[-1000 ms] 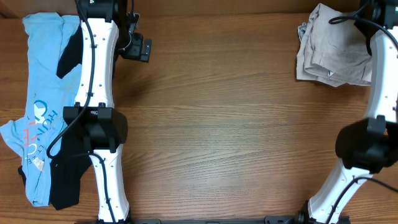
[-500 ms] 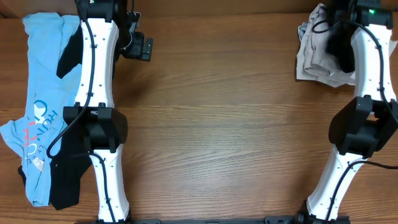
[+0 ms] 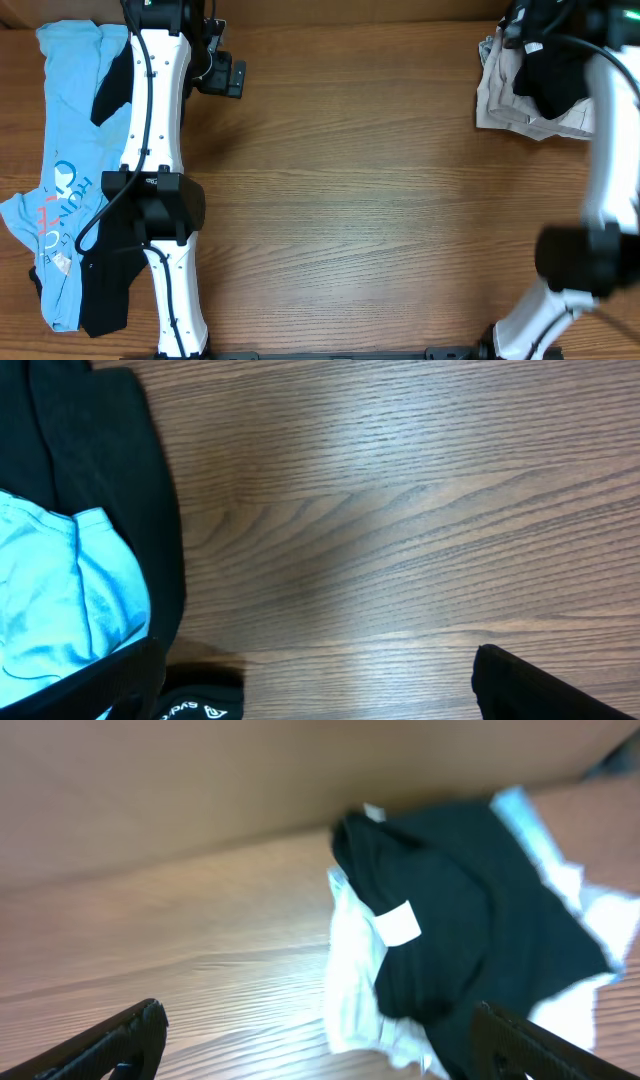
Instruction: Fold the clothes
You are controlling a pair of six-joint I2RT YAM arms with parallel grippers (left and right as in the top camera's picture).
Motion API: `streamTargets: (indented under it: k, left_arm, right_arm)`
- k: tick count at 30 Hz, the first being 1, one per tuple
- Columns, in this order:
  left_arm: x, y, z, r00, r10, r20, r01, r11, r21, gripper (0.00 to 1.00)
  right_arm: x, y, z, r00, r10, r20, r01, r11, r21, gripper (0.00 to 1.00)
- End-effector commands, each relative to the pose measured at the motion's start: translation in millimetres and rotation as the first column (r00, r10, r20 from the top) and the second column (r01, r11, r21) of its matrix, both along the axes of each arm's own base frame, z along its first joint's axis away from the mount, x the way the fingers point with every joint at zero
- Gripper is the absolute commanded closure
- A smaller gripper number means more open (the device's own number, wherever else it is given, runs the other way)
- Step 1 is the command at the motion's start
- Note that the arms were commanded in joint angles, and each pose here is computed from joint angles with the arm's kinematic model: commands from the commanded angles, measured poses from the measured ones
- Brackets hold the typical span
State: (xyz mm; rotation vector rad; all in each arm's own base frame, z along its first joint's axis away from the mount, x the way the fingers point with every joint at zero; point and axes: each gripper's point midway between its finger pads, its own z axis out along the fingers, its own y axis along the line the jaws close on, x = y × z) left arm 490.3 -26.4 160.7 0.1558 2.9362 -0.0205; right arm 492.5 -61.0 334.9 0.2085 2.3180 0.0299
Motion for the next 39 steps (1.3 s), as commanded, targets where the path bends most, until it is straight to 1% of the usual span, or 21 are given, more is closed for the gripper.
streamTargets:
  k: [1, 6, 8, 13, 17, 23, 26, 28, 31, 34, 37, 39]
  left_arm:
    - [3, -3, 7, 1.0, 0.01, 0.024, -0.01, 1.0, -0.009, 0.0]
    - [3, -3, 7, 1.0, 0.01, 0.024, -0.01, 1.0, -0.009, 0.0]
    - [3, -3, 7, 1.0, 0.01, 0.024, -0.01, 1.0, -0.009, 0.0]
    - [3, -3, 7, 1.0, 0.01, 0.024, -0.01, 1.0, -0.009, 0.0]
    - [3, -3, 7, 1.0, 0.01, 0.024, -0.009, 1.0, -0.008, 0.0]
    - [3, -3, 7, 1.0, 0.01, 0.024, -0.009, 1.0, -0.008, 0.0]
    - [3, -3, 7, 1.0, 0.01, 0.024, -0.01, 1.0, -0.009, 0.0]
    - [3, -3, 7, 1.0, 0.01, 0.024, -0.009, 1.0, -0.008, 0.0]
    - [3, -3, 7, 1.0, 0.01, 0.024, -0.009, 1.0, -0.008, 0.0]
    - [3, -3, 7, 1.0, 0.01, 0.024, -0.009, 1.0, -0.008, 0.0]
    - [3, -3, 7, 1.0, 0.01, 0.024, -0.01, 1.0, -0.009, 0.0]
    - [3, -3, 7, 1.0, 0.01, 0.024, -0.01, 1.0, -0.009, 0.0]
  right_arm:
    - [-58, 22, 91, 0.981, 0.053, 0.185, -0.061, 0.998, 0.036, 0.0]
    - [-138, 67, 149, 0.931, 0.199, 0.307, -0.24, 0.965, 0.101, 0.0]
    - [-165, 80, 169, 0.901, 0.237, 0.365, -0.29, 0.952, 0.098, 0.0]
    - [-209, 86, 200, 0.856, 0.243, 0.457, -0.297, 0.954, 0.05, 0.0]
    - [-230, 89, 212, 0.832, 0.246, 0.496, -0.299, 0.954, 0.028, 0.0]
    - [-240, 91, 217, 0.822, 0.248, 0.513, -0.299, 0.954, 0.019, 0.0]
    - [-235, 89, 216, 0.824, 0.247, 0.509, -0.292, 0.956, 0.008, 0.0]
    - [-226, 78, 221, 0.82, 0.215, 0.531, -0.24, 0.97, -0.022, 0.0]
    - [-215, 78, 232, 0.775, 0.221, 0.592, -0.235, 0.971, -0.055, 0.0]
    - [-208, 89, 237, 0.709, 0.26, 0.655, -0.27, 0.959, -0.088, 0.0]
    - [-203, 98, 224, 0.666, 0.281, 0.691, -0.29, 0.951, -0.107, 0.0]
    - [-199, 99, 204, 0.658, 0.278, 0.7, -0.284, 0.952, -0.111, 0.0]
